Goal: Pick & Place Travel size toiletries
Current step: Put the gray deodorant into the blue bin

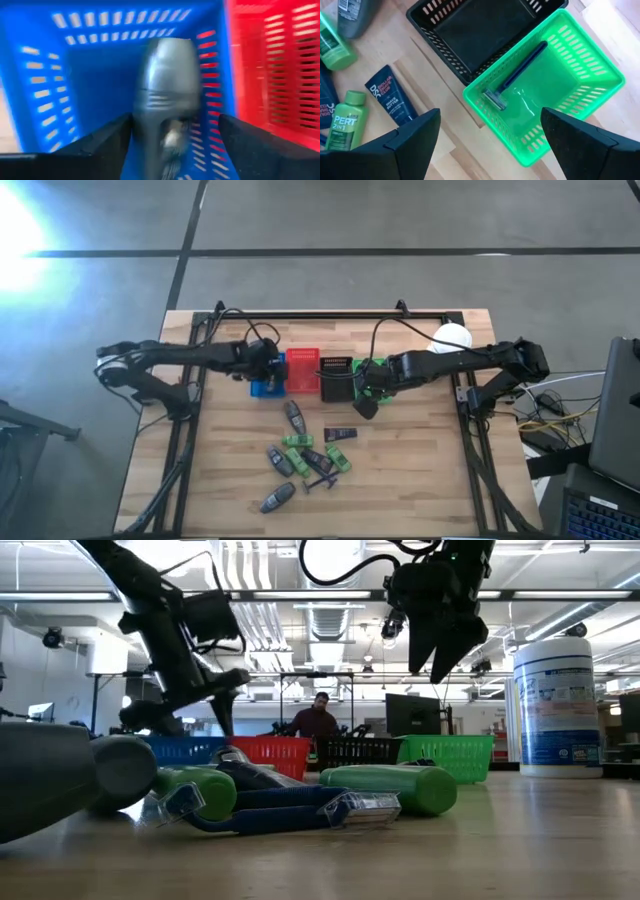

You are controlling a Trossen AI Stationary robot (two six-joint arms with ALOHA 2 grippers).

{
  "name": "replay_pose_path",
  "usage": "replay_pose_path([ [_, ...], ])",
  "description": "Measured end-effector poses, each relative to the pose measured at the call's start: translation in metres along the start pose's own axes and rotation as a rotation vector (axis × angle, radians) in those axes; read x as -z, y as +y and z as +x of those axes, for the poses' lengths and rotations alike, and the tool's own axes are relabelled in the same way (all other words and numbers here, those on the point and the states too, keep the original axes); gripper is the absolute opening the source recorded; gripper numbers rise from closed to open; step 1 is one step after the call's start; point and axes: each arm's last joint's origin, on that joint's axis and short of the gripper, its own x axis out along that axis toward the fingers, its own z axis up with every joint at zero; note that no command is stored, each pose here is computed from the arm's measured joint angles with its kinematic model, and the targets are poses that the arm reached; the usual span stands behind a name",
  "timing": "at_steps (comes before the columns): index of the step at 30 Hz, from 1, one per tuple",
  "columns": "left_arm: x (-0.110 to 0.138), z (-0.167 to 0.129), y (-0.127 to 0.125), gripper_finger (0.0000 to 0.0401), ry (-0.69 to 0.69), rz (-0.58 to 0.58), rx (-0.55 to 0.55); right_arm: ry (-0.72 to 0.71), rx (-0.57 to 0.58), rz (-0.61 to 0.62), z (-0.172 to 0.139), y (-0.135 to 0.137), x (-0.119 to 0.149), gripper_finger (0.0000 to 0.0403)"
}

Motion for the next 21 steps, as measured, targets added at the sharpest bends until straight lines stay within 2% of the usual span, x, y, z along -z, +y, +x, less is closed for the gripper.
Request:
replay_pose_path([
  [3, -0.004, -0.016, -0.009, 0.0322, 0.009, 0.059, 0.037, 0.002, 0.001, -0.007, 0.0, 0.0, 0.0, 0.0349],
  [5, -0.004, -0.034, -0.019, 0.0326, 0.005, 0.181, 0.112, 0.005, 0.002, -0.033, 0.0, 0.0, 0.001, 0.0352],
  [8, 0.008, -0.072, -0.04, 0.0325, 0.052, 0.551, 0.362, 0.006, 0.0, -0.097, 0.0, 0.001, 0.002, 0.0354],
  [10, 0.027, -0.094, -0.049, 0.032, 0.105, 0.835, 0.547, 0.01, -0.005, -0.154, -0.001, 0.002, 0.003, 0.0351],
  [12, 0.05, -0.109, -0.054, 0.0315, 0.107, 1.052, 0.652, 0.013, -0.008, -0.204, -0.001, 0.003, 0.003, 0.0346],
  [15, 0.087, -0.115, -0.059, 0.0307, 0.096, 1.332, 0.694, 0.019, -0.012, -0.234, -0.001, 0.003, 0.004, 0.0337],
  [19, 0.136, -0.095, -0.057, 0.0302, 0.155, 1.717, 0.605, 0.041, -0.021, -0.238, 0.0, 0.002, 0.005, 0.033],
  [21, 0.158, -0.081, -0.056, 0.0303, 0.196, 1.874, 0.587, 0.047, -0.021, -0.239, 0.001, 0.002, 0.006, 0.033],
])
